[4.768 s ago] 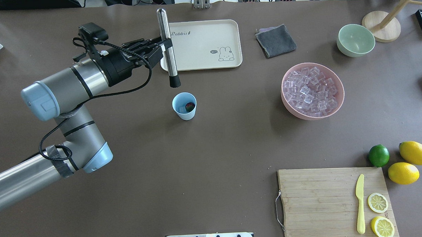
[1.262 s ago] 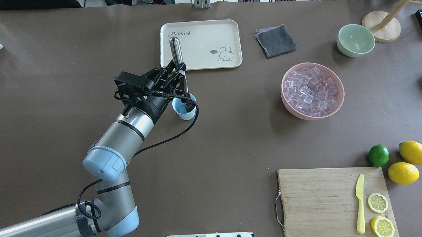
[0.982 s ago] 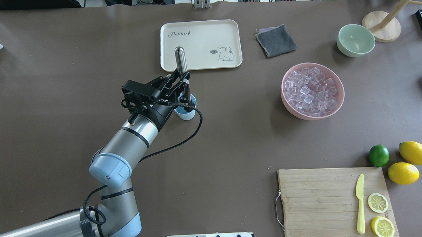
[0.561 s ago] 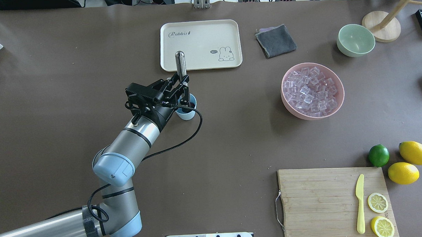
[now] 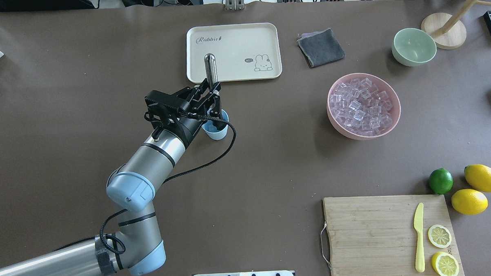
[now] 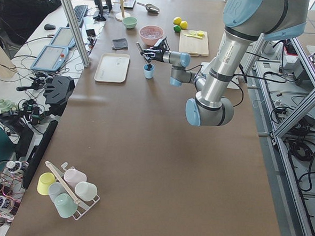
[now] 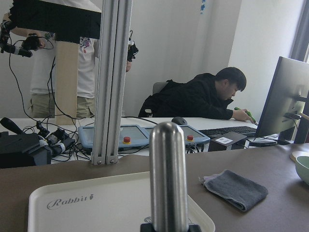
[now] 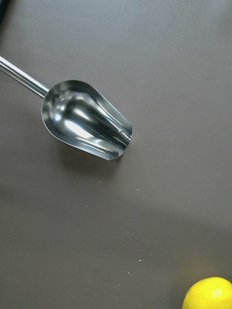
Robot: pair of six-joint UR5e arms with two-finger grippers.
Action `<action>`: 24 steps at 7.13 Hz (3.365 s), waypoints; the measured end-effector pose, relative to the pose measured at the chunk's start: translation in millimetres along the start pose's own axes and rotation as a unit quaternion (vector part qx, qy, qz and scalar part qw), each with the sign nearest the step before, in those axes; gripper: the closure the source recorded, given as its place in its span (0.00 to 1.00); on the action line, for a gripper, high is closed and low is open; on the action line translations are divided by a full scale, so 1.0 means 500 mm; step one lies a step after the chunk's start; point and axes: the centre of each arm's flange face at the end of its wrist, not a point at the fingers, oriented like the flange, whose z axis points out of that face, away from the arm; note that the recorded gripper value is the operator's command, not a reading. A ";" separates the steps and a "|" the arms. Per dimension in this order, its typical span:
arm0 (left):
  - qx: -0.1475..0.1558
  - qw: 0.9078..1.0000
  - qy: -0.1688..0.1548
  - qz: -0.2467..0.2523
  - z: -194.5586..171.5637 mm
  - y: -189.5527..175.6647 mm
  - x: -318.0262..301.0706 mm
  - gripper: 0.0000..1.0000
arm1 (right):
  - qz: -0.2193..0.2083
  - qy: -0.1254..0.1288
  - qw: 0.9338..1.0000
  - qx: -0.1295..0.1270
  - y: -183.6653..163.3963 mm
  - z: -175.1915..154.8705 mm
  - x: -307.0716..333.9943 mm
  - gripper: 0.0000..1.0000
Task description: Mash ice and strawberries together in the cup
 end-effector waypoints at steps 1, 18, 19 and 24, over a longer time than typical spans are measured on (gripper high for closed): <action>-0.004 1.000 0.023 -0.007 0.013 -0.058 -0.017 1.00 | -0.003 0.001 1.000 0.001 -0.004 -0.002 0.000 0.01; -0.558 0.807 -0.144 -0.127 -0.403 -0.062 -1.127 0.01 | -0.017 0.008 1.000 0.002 -0.001 -0.007 -0.003 0.01; -0.552 0.812 -0.146 -0.124 -0.398 -0.078 -1.129 0.01 | -0.016 0.008 1.000 0.002 -0.001 -0.007 -0.002 0.01; -0.509 0.835 -0.170 -0.120 -0.382 -0.437 -1.175 0.01 | -0.019 0.010 1.000 0.006 -0.005 -0.016 -0.008 0.01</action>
